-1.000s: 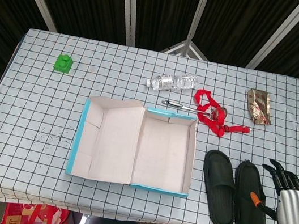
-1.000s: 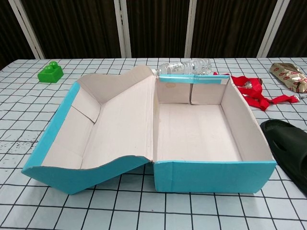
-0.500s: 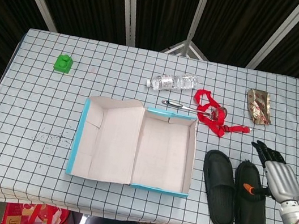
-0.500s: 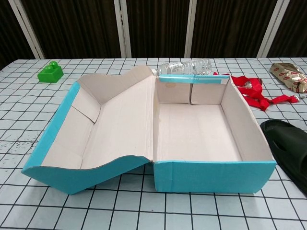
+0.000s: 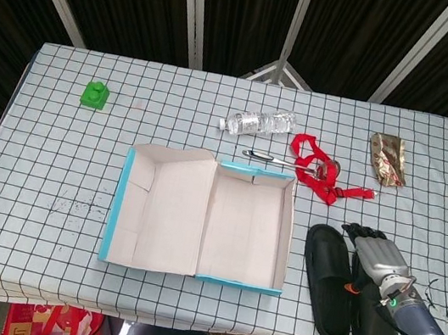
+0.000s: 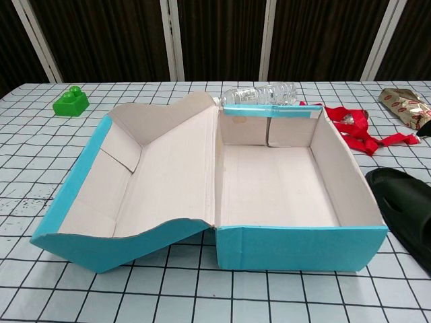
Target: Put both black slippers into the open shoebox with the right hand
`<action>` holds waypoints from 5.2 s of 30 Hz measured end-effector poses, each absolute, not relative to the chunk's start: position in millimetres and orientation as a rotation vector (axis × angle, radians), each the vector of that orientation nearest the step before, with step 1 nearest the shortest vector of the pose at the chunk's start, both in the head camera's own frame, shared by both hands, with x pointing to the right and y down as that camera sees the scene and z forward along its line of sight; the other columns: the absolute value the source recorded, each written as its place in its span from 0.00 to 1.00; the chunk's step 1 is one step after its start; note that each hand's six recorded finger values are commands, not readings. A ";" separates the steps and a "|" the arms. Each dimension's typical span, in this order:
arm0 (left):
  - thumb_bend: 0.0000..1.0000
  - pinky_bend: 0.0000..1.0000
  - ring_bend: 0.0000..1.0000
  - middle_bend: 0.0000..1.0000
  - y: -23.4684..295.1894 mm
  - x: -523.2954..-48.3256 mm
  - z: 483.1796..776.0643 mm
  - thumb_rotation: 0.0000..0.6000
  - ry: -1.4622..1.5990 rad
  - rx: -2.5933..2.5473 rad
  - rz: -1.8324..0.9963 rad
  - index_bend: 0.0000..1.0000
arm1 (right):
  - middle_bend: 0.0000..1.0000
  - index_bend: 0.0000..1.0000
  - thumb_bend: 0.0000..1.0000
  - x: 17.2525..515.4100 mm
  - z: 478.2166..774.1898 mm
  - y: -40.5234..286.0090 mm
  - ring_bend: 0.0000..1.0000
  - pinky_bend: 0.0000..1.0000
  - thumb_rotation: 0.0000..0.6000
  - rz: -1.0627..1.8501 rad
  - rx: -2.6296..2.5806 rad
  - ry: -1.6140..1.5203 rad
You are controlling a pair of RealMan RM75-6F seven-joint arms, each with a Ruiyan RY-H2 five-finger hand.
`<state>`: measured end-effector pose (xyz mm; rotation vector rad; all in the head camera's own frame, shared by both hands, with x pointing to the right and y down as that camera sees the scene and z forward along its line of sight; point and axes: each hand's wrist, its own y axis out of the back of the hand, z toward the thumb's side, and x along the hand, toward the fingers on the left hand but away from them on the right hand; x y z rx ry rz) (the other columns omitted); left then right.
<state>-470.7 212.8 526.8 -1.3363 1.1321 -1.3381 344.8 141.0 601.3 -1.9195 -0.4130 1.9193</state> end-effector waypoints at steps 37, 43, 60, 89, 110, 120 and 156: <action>0.07 0.10 0.00 0.00 214.9 -470.4 527.2 1.00 1.143 -1.351 -1.345 0.13 | 0.00 0.00 0.13 361.2 655.9 168.6 0.04 0.07 1.00 2.034 -1.861 -0.357; 0.07 0.10 0.00 0.00 214.6 -471.0 527.4 1.00 1.143 -1.352 -1.350 0.13 | 0.00 0.00 0.13 359.3 663.6 169.8 0.04 0.07 1.00 2.033 -1.865 -0.336; 0.07 0.10 0.00 0.00 215.2 -468.8 529.3 1.00 1.126 -1.362 -1.352 0.13 | 0.25 0.28 0.14 356.3 675.2 161.4 0.08 0.05 1.00 1.965 -1.831 -0.347; 0.07 0.10 0.00 0.00 215.5 -469.6 527.9 1.00 1.136 -1.360 -1.352 0.13 | 0.46 0.54 0.39 357.4 642.9 136.5 0.21 0.05 1.00 1.866 -1.853 -0.492; 0.07 0.10 0.00 0.00 215.7 -470.4 526.8 1.00 1.144 -1.370 -1.353 0.13 | 0.46 0.54 0.39 339.5 588.2 96.2 0.21 0.05 1.00 1.762 -1.871 -0.646; 0.07 0.10 0.00 0.00 213.5 -473.7 520.6 1.00 1.189 -1.355 -1.321 0.13 | 0.46 0.56 0.39 297.1 545.6 66.6 0.22 0.05 1.00 1.492 -1.932 -0.874; 0.07 0.10 0.00 0.00 206.4 -480.6 520.6 1.00 1.254 -1.357 -1.265 0.13 | 0.49 0.59 0.41 191.7 594.9 77.7 0.25 0.06 1.00 1.232 -2.137 -1.351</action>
